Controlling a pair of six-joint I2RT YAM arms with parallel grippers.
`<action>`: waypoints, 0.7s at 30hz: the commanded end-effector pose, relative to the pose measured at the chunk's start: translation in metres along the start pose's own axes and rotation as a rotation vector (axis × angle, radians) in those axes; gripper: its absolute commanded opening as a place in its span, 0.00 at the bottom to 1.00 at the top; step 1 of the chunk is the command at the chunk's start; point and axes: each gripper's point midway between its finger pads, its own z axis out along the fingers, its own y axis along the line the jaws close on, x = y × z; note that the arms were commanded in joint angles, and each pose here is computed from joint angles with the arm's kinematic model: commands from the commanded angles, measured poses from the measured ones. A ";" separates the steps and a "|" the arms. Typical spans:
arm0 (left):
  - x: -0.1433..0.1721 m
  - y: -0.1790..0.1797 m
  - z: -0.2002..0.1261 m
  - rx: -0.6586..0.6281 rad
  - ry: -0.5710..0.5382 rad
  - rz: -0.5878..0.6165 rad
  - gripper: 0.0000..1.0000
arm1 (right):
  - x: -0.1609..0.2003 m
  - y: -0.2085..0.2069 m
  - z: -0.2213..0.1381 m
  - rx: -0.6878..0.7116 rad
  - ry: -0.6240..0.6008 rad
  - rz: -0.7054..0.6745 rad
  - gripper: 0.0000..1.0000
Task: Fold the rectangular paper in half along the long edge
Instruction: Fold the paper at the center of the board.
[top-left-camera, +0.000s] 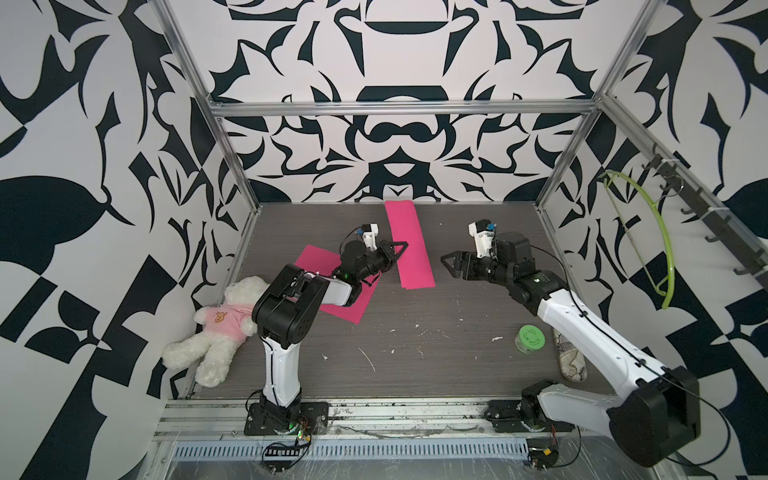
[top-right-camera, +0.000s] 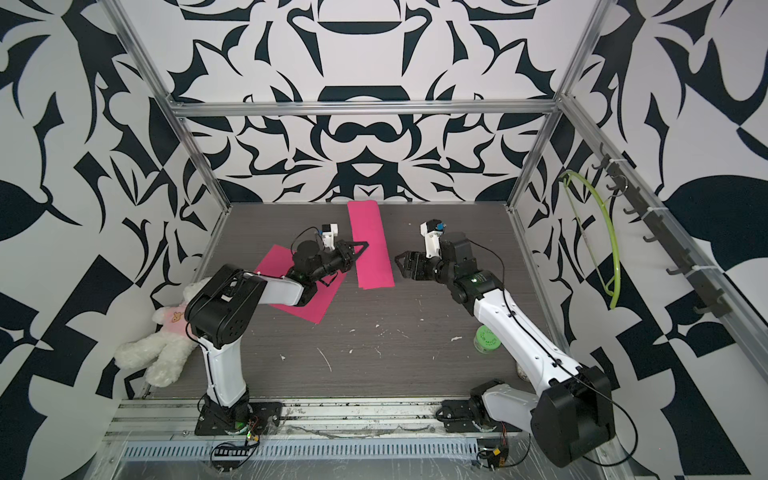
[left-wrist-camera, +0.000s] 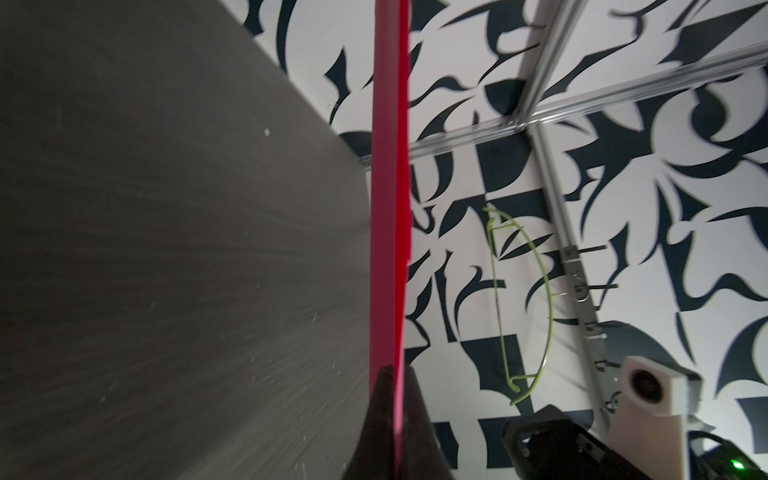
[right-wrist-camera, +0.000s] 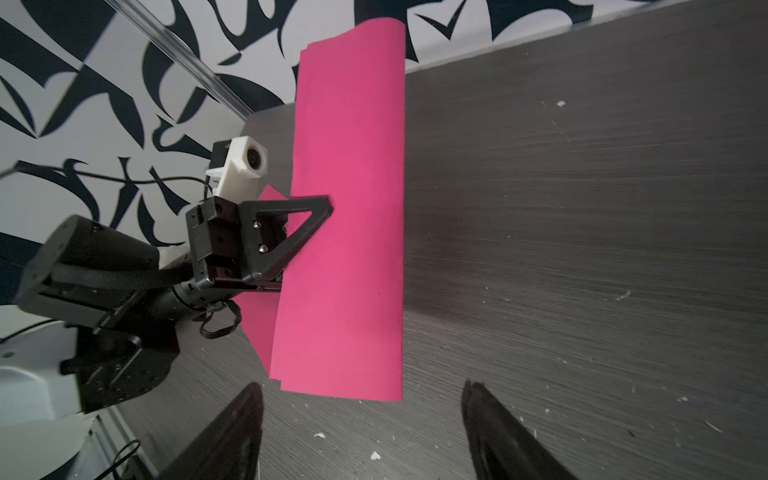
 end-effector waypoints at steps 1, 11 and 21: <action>0.040 0.039 0.010 -0.165 0.191 -0.021 0.00 | -0.005 -0.004 -0.004 0.046 -0.013 -0.065 0.78; 0.083 0.098 0.001 -0.471 0.449 -0.063 0.03 | 0.010 -0.019 0.009 0.093 0.034 -0.070 0.78; 0.077 0.126 -0.013 -0.696 0.484 -0.009 0.46 | 0.019 -0.025 0.019 0.103 0.067 -0.064 0.78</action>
